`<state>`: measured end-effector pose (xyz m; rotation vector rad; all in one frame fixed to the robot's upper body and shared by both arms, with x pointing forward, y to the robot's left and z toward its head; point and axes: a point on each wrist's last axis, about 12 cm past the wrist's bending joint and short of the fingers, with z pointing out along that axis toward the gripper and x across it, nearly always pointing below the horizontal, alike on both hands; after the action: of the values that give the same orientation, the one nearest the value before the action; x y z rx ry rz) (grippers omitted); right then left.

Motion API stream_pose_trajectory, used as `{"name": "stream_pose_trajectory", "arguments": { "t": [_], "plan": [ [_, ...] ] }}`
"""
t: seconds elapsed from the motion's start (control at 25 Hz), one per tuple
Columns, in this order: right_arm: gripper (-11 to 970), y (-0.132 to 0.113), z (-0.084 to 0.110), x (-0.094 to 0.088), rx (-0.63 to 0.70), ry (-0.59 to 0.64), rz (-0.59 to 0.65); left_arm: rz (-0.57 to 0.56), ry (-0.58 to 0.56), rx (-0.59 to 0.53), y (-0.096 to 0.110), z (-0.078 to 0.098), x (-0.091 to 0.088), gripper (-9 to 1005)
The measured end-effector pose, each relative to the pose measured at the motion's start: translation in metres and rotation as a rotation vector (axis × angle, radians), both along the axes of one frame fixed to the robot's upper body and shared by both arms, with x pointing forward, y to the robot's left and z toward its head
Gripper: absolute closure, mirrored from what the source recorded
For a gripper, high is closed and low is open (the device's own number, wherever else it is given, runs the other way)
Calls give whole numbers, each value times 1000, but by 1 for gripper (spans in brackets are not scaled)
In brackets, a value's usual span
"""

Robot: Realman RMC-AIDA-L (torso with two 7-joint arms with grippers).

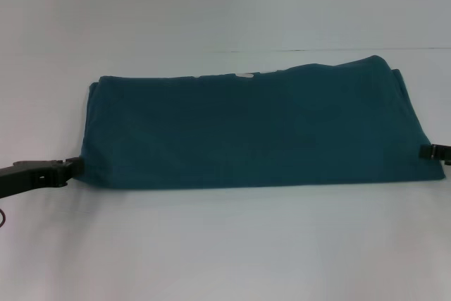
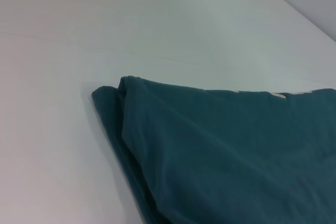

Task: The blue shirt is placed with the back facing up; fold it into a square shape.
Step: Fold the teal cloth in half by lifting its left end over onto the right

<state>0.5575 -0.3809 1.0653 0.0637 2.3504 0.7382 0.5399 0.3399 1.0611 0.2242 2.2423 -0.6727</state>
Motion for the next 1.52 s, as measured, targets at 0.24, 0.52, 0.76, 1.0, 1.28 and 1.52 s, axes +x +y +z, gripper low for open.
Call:
{"name": "stream_pose_trajectory", "arguments": {
  "t": [0.24,0.52,0.76,1.0,1.28,1.52],
  "plan": [
    [139,6,-5,2,-9,10,12,0,0,0,0,0,0,998],
    [208,11,-7,3,-10,11,16,-1,0,1,0,0,0,997],
    [390,9,-6,3,-2,10,4,-2,-1,1,-1,0,1,997],
    [524,9,-6,2,1,15,9,-4,-2,1,-1,1,1,997],
    [770,8,-6,1,4,12,10,-4,-2,1,-1,1,1,998],
    [957,7,-7,0,5,12,7,-2,-3,2,-1,1,1,998]
  ]
}}
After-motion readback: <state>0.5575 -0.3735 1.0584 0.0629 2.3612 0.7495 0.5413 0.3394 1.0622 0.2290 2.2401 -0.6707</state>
